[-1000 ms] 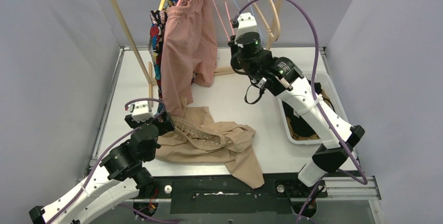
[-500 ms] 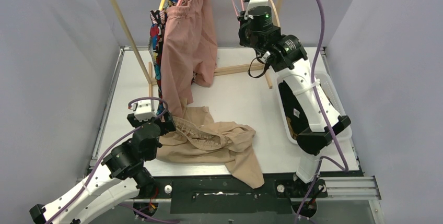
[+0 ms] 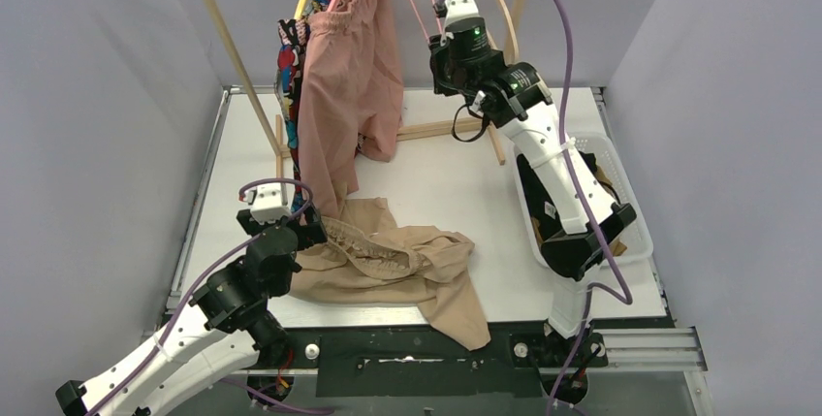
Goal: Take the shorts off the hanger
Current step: Place the hanger on the clothes rod.
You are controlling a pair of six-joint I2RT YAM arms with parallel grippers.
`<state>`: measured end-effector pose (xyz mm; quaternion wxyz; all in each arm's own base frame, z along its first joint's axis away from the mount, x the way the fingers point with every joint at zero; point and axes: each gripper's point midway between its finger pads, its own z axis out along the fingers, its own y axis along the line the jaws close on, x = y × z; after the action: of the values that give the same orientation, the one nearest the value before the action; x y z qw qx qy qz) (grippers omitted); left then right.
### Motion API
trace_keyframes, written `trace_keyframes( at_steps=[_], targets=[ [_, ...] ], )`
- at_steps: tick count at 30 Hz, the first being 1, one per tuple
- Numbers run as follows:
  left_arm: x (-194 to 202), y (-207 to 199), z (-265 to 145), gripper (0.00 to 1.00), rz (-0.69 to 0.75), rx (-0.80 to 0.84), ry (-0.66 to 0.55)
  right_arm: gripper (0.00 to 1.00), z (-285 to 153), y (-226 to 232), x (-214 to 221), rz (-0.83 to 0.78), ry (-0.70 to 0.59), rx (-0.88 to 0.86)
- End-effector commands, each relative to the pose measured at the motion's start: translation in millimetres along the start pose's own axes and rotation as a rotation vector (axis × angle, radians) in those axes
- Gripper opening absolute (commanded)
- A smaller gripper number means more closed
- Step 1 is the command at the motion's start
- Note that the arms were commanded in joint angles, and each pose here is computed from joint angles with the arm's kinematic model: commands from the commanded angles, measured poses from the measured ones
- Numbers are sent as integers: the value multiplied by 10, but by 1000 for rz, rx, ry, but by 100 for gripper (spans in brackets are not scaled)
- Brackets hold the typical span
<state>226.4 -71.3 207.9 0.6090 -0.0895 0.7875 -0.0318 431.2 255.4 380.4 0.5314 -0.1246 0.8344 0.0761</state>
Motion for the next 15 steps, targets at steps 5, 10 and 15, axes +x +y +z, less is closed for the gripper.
trace_keyframes(
  at_steps=[5, 10, 15],
  targets=[
    [-153, -77, -3, 82, -35, 30, -35, 45, -377, 84, 56, 10, -24, -107],
    [-148, -77, 5, 82, -33, 29, -34, 68, -639, 169, 202, 22, -108, -201],
    [-142, -77, 18, 82, -29, 28, -30, 76, -851, 276, 533, -16, -182, -304]
  ],
)
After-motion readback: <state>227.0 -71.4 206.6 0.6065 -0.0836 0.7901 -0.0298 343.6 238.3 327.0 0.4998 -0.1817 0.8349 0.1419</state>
